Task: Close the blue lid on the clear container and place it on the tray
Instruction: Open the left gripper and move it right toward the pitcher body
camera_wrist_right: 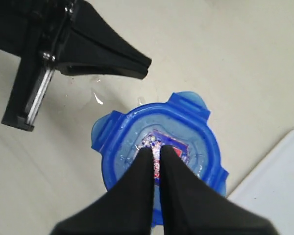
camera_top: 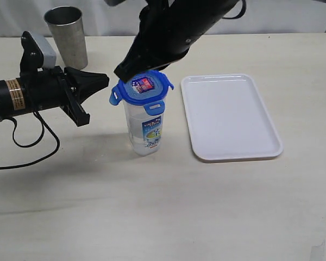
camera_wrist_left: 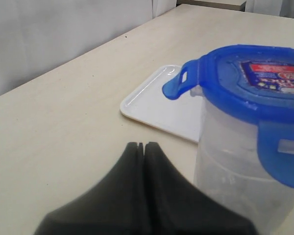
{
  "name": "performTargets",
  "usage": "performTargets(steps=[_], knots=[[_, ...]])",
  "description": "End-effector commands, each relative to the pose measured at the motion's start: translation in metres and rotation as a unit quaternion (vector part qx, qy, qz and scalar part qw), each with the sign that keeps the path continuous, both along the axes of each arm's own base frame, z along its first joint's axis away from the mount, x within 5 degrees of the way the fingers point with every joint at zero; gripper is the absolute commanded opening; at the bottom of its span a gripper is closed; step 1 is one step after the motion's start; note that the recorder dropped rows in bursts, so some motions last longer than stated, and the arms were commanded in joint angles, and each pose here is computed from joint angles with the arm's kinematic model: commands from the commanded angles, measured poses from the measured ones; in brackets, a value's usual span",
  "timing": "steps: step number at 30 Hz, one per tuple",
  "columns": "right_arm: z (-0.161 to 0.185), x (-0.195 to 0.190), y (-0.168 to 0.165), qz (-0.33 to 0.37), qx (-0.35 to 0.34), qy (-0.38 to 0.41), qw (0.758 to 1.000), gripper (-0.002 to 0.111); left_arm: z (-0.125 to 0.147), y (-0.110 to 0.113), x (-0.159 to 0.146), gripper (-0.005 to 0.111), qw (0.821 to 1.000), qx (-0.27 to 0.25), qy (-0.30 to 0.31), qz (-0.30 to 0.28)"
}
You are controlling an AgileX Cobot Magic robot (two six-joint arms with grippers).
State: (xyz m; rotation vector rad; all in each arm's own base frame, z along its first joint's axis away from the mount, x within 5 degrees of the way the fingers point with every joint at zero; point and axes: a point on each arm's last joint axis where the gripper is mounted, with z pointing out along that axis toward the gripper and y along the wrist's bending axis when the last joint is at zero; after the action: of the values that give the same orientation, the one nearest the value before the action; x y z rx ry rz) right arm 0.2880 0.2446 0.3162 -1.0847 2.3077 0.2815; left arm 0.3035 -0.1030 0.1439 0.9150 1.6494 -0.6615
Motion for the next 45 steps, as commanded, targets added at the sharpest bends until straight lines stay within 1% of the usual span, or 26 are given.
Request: performTargets(steps=[1, 2, 4, 6, 9, 10, 11, 14, 18, 21, 25, 27, 31, 32, 33, 34, 35, 37, 38, 40, 41, 42, 45], knots=[[0.033, -0.014, -0.014, 0.005, 0.01, -0.043, 0.999, 0.004, 0.005, 0.003, -0.001, 0.0, 1.0, 0.009, -0.008, -0.013], [0.036, -0.018, -0.017, 0.005, 0.012, -0.048, 0.999, 0.004, 0.008, 0.007, -0.003, 0.0, 1.0, 0.01, -0.011, -0.009], [0.04, -0.023, -0.023, 0.005, 0.012, -0.057, 0.998, 0.004, 0.014, 0.018, -0.007, 0.0, 1.0, 0.002, -0.014, 0.019], [0.042, -0.028, -0.027, 0.004, 0.025, -0.072, 0.997, 0.004, 0.023, 0.03, -0.015, 0.0, 0.999, -0.017, -0.024, 0.043], [0.038, -0.032, -0.031, 0.002, 0.039, -0.09, 0.995, 0.004, 0.03, 0.041, -0.034, 0.0, 0.996, -0.052, -0.05, 0.043], [0.035, -0.033, -0.032, 0.002, 0.041, -0.093, 0.995, 0.004, 0.029, 0.043, -0.04, 0.0, 0.996, -0.057, -0.06, 0.04], [0.033, -0.034, -0.033, 0.002, 0.042, -0.094, 0.995, 0.004, 0.026, 0.043, -0.045, 0.0, 0.996, -0.048, -0.064, 0.037], [0.024, -0.036, -0.034, 0.002, 0.037, -0.088, 0.995, 0.004, 0.017, 0.042, -0.056, 0.0, 0.997, -0.033, -0.062, 0.032], [0.019, -0.036, -0.034, 0.002, 0.032, -0.082, 0.996, 0.004, 0.012, 0.03, -0.066, 0.0, 0.998, -0.026, -0.052, -0.009], [0.019, -0.036, -0.034, 0.002, 0.032, -0.082, 0.996, 0.004, 0.001, 0.019, -0.069, 0.0, 0.998, -0.017, -0.045, -0.032], [0.019, -0.037, -0.035, 0.002, 0.032, -0.082, 0.996, 0.004, -0.023, 0.01, -0.065, 0.0, 0.999, 0.003, -0.04, -0.021], [0.019, -0.037, -0.035, 0.002, 0.031, -0.081, 0.996, 0.004, -0.032, 0.01, -0.063, 0.0, 0.999, 0.009, -0.031, -0.004], [0.019, -0.036, -0.035, 0.002, 0.032, -0.082, 0.996, 0.004, -0.048, 0.01, -0.063, 0.001, 1.0, 0.012, 0.0, 0.0], [0.019, -0.036, -0.034, 0.002, 0.033, -0.083, 0.996, 0.004, -0.05, 0.01, -0.063, 0.005, 1.0, 0.012, 0.003, -0.002], [0.019, -0.036, -0.034, 0.002, 0.033, -0.084, 0.996, 0.004, -0.051, 0.01, -0.062, 0.01, 1.0, 0.014, 0.003, -0.006], [0.019, -0.036, -0.034, 0.002, 0.033, -0.084, 0.996, 0.004, -0.052, 0.008, -0.061, 0.019, 1.0, 0.015, 0.0, -0.017], [0.019, -0.036, -0.034, 0.002, 0.033, -0.084, 0.996, 0.004, -0.053, 0.007, -0.06, 0.03, 0.999, 0.018, -0.004, -0.031], [0.019, -0.036, -0.034, 0.002, 0.033, -0.084, 0.996, 0.004, -0.058, 0.003, -0.059, 0.058, 0.999, 0.019, -0.002, -0.044], [0.019, -0.036, -0.034, 0.002, 0.033, -0.084, 0.996, 0.004, -0.06, 0.0, -0.057, 0.072, 0.999, 0.019, 0.001, -0.042], [0.019, -0.036, -0.034, 0.002, 0.033, -0.084, 0.996, 0.004, -0.064, -0.007, -0.053, 0.092, 0.999, 0.017, 0.005, -0.034], [0.019, -0.036, -0.034, 0.002, 0.033, -0.084, 0.996, 0.004, -0.065, -0.012, -0.052, 0.098, 0.999, 0.016, 0.003, -0.04], [0.019, -0.036, -0.034, 0.002, 0.033, -0.084, 0.996, 0.004, -0.065, -0.018, -0.052, 0.1, 0.999, 0.016, -0.002, -0.051], [0.019, -0.036, -0.034, 0.002, 0.033, -0.084, 0.996, 0.004, -0.065, -0.034, -0.047, 0.101, 0.997, 0.014, -0.017, -0.077]])
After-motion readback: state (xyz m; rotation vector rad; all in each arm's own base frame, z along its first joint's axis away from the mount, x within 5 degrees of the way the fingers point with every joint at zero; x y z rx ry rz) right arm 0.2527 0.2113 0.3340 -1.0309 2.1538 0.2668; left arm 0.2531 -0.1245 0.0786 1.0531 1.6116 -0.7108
